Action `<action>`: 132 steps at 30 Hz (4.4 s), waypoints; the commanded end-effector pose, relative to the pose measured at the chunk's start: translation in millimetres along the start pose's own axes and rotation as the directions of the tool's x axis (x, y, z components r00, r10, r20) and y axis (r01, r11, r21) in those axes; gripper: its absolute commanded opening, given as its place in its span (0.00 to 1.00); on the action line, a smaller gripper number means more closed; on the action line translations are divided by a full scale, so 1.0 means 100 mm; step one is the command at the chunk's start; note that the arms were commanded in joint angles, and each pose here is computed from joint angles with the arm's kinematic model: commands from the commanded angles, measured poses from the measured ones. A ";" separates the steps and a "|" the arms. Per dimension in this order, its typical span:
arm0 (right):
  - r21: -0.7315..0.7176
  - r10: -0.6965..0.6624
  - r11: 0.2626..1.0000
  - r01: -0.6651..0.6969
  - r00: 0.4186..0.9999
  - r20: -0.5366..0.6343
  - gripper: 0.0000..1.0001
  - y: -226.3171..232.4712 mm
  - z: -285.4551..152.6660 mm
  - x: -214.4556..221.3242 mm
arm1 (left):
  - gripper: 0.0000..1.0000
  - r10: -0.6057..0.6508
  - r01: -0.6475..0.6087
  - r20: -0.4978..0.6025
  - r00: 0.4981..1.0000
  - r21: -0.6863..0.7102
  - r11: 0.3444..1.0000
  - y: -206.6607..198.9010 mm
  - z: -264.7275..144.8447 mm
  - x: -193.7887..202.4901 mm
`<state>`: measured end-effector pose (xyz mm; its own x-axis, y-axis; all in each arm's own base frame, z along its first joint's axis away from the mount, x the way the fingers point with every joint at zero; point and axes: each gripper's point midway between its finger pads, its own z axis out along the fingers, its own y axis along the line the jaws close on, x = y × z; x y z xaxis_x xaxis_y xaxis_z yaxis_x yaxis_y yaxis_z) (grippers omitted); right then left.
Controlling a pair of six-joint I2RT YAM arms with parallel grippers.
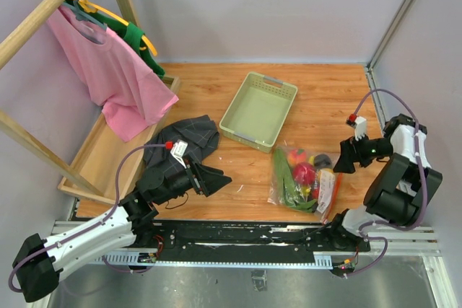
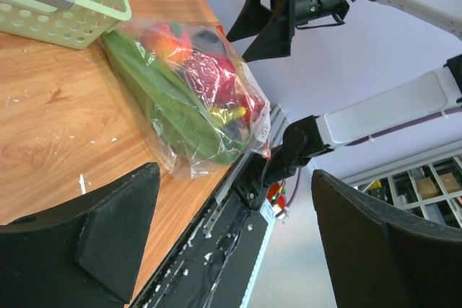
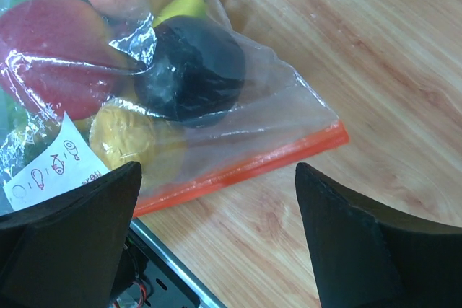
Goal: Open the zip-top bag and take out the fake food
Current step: Pick up the zipper food storage bag at the center of the board.
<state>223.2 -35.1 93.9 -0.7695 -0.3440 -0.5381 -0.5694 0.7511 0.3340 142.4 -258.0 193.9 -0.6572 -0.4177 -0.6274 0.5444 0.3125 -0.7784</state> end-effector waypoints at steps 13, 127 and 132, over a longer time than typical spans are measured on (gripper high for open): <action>-0.192 0.047 0.981 -0.034 0.997 0.065 0.33 0.19 0.21 -0.09 | 0.89 0.029 -0.029 0.003 1.000 0.041 0.999 -0.07 -0.02 0.00; -0.326 0.568 0.821 -0.468 0.617 0.545 0.01 0.98 -0.63 -1.72 | 0.61 0.454 -0.510 -0.241 0.858 -0.514 0.690 -0.48 2.21 0.87; -0.326 0.568 0.821 -0.468 0.616 0.546 0.01 0.98 -0.64 -1.73 | 0.34 0.487 -0.551 -0.274 0.829 -0.553 0.626 -0.36 2.22 0.89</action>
<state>283.0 55.7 261.7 -0.6495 0.5385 -0.5369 -0.1610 0.5927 0.7892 172.1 -508.3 177.6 -0.4596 -0.0055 -0.8881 0.4713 0.8460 -0.2491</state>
